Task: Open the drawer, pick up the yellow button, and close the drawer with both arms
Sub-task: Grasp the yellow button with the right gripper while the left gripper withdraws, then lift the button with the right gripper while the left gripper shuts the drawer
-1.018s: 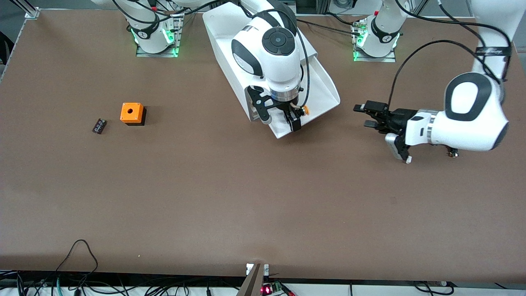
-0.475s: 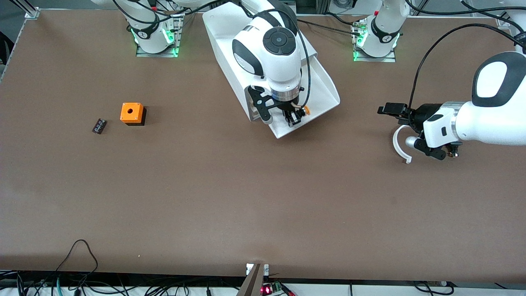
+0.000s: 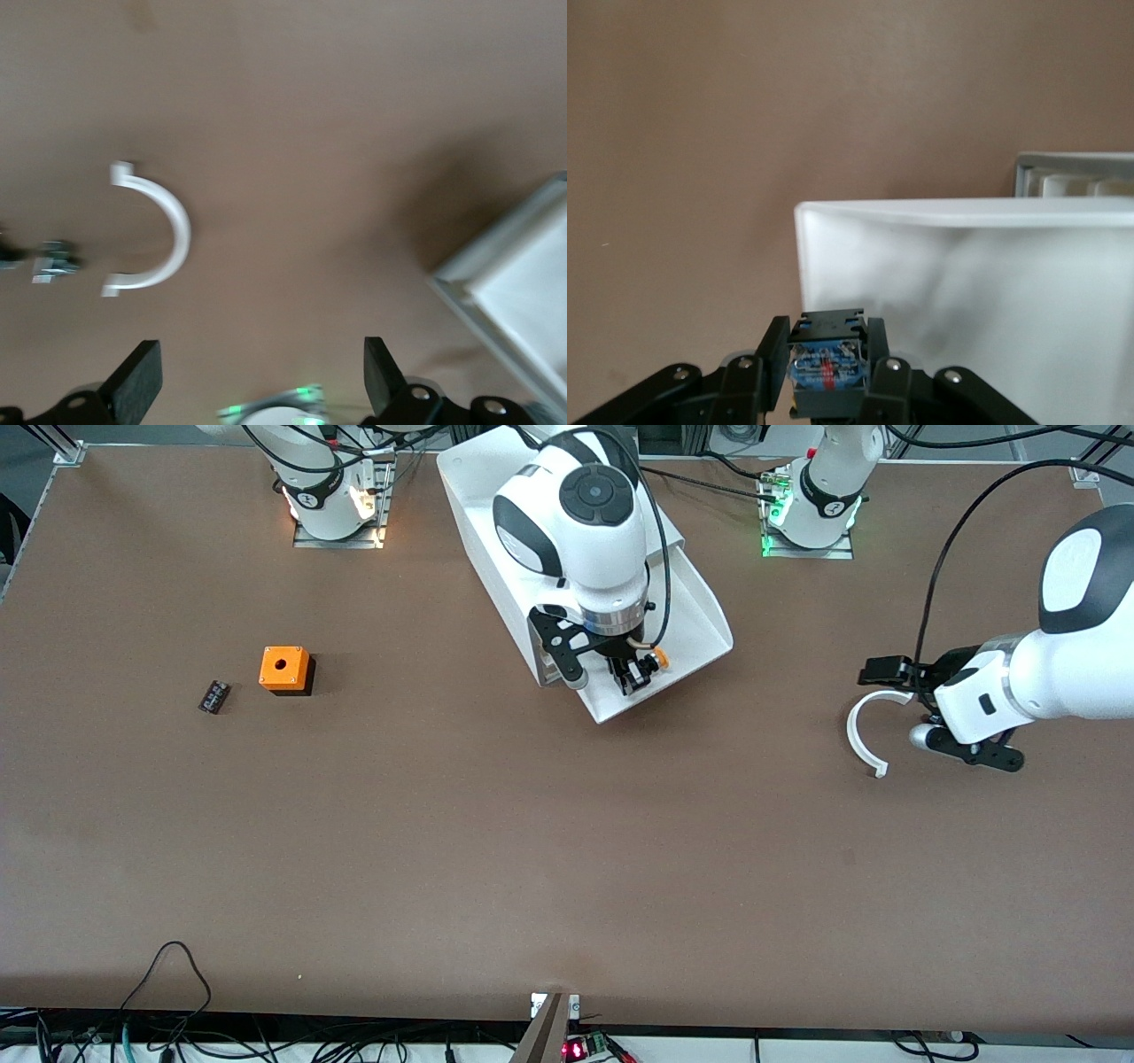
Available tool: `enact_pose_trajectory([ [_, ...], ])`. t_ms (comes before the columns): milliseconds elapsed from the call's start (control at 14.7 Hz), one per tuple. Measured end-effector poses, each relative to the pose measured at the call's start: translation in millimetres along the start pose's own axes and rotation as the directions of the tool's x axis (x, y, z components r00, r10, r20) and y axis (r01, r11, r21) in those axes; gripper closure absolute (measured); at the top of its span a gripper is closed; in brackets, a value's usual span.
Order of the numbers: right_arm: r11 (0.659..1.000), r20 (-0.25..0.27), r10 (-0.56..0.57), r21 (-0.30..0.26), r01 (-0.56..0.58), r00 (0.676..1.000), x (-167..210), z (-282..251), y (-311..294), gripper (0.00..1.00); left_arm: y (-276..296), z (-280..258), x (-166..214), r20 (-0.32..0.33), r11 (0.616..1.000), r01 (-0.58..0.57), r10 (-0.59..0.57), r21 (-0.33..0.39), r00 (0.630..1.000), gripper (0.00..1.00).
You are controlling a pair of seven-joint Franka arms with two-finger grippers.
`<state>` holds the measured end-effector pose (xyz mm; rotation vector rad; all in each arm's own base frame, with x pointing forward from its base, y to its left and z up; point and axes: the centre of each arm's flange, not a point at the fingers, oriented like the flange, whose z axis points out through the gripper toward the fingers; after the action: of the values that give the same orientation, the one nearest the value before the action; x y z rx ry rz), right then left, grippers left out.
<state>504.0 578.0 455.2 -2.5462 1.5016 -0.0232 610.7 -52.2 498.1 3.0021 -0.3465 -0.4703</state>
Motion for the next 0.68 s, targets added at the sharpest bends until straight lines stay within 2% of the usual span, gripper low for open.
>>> enact_pose_trajectory([
  [68, 1.0, 0.002, -0.017, 0.015, 0.017, 1.0, 10.2, -16.0, -3.8, 0.6, 6.7, -5.5, 2.6, -0.012, 0.998, -0.013, 0.014, 0.066, 1.0, 0.0],
  [204, 0.997, 0.0, -0.066, 0.034, 0.066, 0.998, 36.8, -42.1, -10.6, 0.6, 20.3, -12.5, 10.5, -0.047, 0.991, -0.032, 0.038, 0.126, 0.998, 0.0],
  [339, 0.988, -0.011, -0.153, 0.021, 0.153, 0.988, 67.0, -58.5, -14.4, 0.6, 26.9, -12.0, 21.0, -0.095, 0.992, 0.015, -0.003, 0.128, 0.996, 0.0],
  [475, 0.967, -0.006, -0.255, -0.008, 0.255, 0.967, 100.6, -67.0, -17.1, 0.6, 28.8, -3.8, 34.9, -0.146, 0.984, 0.144, -0.128, 0.102, 0.981, 0.0],
  [679, 0.918, 0.013, -0.393, -0.052, 0.393, 0.919, 167.6, -71.9, -21.6, 0.6, 56.1, 22.8, 56.3, -0.195, 0.945, 0.322, -0.306, 0.055, 0.932, 0.0],
])
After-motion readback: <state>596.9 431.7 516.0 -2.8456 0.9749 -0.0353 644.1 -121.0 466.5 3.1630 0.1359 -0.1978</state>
